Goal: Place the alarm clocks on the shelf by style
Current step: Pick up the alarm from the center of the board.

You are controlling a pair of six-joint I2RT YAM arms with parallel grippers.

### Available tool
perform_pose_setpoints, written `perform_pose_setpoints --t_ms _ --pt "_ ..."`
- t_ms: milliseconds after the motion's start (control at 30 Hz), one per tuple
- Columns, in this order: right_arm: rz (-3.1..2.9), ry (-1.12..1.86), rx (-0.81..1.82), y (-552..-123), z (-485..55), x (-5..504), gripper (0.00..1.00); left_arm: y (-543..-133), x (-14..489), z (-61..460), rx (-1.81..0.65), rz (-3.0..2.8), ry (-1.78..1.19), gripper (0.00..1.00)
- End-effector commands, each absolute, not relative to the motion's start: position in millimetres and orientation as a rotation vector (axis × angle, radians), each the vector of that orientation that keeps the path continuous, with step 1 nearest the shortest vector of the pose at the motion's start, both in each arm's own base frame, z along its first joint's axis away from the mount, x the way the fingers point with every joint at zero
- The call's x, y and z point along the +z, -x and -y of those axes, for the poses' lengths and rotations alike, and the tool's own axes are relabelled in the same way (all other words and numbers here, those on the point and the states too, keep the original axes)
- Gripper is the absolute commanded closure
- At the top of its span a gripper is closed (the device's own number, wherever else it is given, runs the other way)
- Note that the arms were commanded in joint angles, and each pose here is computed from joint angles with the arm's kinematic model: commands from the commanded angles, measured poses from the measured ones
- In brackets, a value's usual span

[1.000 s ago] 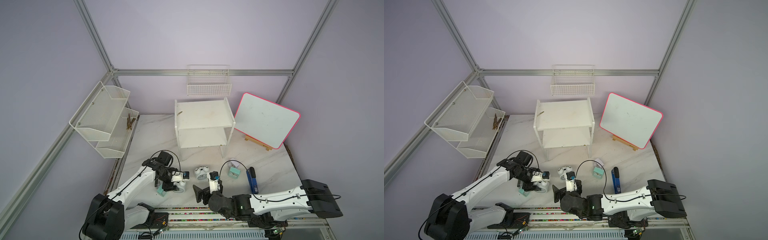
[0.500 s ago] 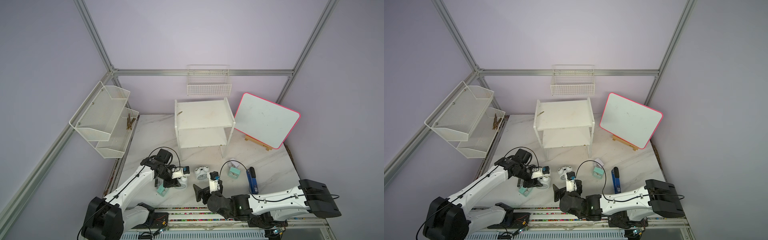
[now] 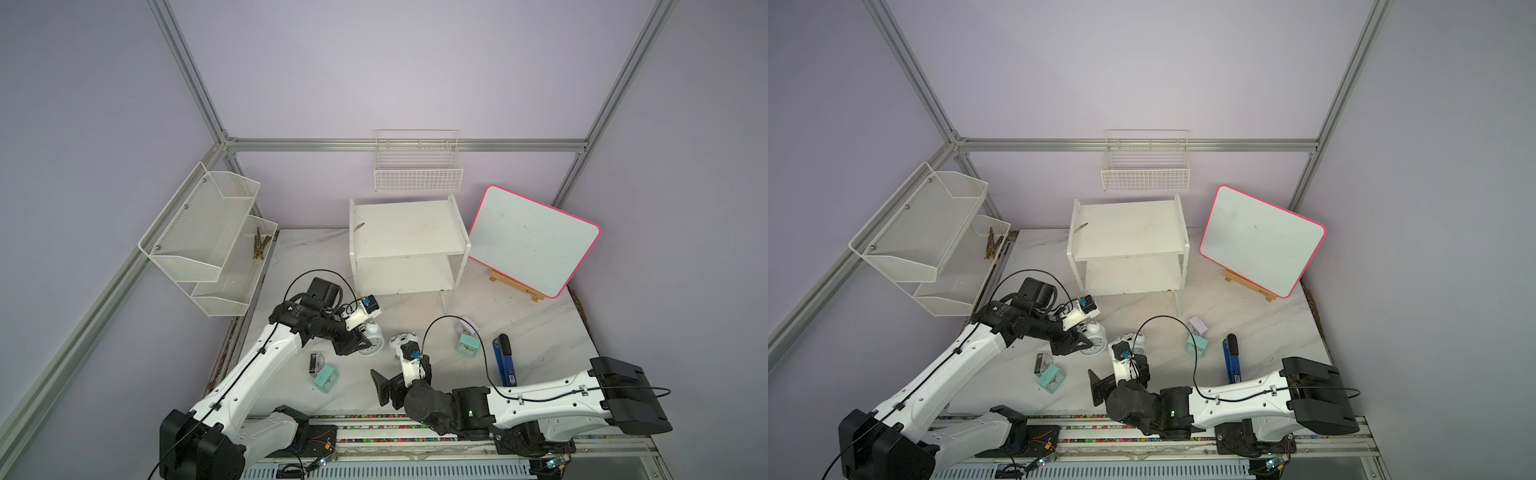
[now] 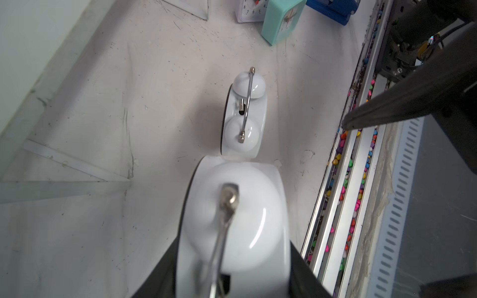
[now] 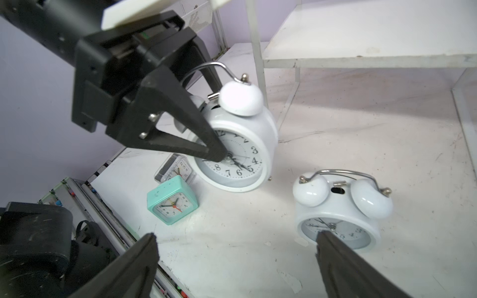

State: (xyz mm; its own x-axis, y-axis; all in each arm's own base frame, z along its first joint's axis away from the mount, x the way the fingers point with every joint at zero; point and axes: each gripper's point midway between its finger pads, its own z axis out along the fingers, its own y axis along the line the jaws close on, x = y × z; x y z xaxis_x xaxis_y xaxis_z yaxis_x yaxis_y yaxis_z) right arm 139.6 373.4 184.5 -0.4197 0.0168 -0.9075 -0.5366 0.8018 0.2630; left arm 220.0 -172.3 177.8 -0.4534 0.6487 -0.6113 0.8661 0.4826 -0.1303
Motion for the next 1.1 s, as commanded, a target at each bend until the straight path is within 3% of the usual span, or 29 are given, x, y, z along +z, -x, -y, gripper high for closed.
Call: perform_pose_setpoints --t_ms 0,733,1067 --pt "-1.832 0.428 0.674 -139 -390 202 0.01 -229 201 181 -0.653 -2.277 -1.099 0.69" --pt "-1.820 0.367 0.680 -194 -405 178 0.00 -202 212 200 -0.769 -2.290 -1.106 0.68" --pt "-1.825 0.397 0.693 -203 -406 173 0.11 -197 212 201 -0.767 -2.282 -1.115 0.67"
